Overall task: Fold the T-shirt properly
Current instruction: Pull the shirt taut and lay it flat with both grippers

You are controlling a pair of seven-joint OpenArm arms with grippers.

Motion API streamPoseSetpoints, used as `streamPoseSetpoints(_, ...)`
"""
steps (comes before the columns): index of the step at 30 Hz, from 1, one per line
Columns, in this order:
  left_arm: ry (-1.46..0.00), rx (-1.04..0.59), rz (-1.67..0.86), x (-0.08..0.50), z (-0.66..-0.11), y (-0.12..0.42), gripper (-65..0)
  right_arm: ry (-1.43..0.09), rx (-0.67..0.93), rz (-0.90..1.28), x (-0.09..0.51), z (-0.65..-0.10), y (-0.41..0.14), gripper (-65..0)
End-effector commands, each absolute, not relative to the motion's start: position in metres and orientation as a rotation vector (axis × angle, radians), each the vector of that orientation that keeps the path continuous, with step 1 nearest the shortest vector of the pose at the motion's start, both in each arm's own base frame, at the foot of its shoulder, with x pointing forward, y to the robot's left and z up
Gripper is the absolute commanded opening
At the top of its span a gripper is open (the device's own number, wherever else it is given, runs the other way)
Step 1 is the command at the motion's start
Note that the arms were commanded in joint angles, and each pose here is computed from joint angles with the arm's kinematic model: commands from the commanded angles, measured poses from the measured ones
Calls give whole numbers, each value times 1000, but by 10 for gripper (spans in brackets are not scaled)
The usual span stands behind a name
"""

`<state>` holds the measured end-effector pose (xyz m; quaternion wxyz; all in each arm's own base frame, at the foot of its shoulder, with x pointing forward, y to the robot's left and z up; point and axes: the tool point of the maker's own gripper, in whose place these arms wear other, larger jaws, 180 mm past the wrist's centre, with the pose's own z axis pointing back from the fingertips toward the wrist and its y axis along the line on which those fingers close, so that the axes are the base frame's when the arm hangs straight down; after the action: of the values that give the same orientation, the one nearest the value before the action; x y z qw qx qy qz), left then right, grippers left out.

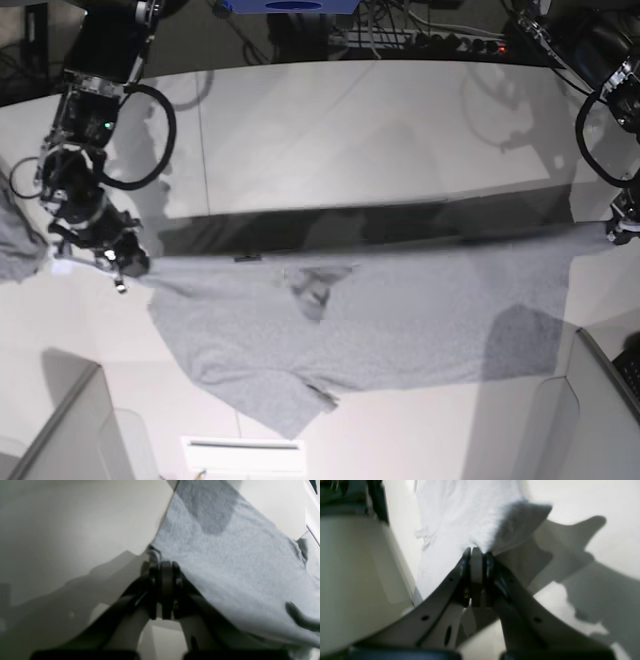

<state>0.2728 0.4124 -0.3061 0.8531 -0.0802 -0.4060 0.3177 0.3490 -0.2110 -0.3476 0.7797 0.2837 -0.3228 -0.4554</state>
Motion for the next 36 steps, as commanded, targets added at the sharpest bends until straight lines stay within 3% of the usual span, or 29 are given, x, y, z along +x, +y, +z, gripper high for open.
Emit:
streamPoseSetpoints(1,-919,-115,665,275,-284,430,-650,-777,612,-987,361,-327,-226,-650)
streamPoseSetpoints(7,-763,-117,645,243,-315,414,-650,-639,677,-1053,325,-353,-217,-650)
streamPoseSetpoints(11,-712,-100,657,213,-343,400,-650,-581,639,-1057,296,-380,-217,-650)
streamPoseSetpoints(23,-578,-29,657,150,-373,398,-650,-560,440,-982,237,-420,-234,-650)
streamPoseSetpoints(36,-491,-4,661,114,-386,397,-650,-508,393,-959,195,-432,-233,-650)
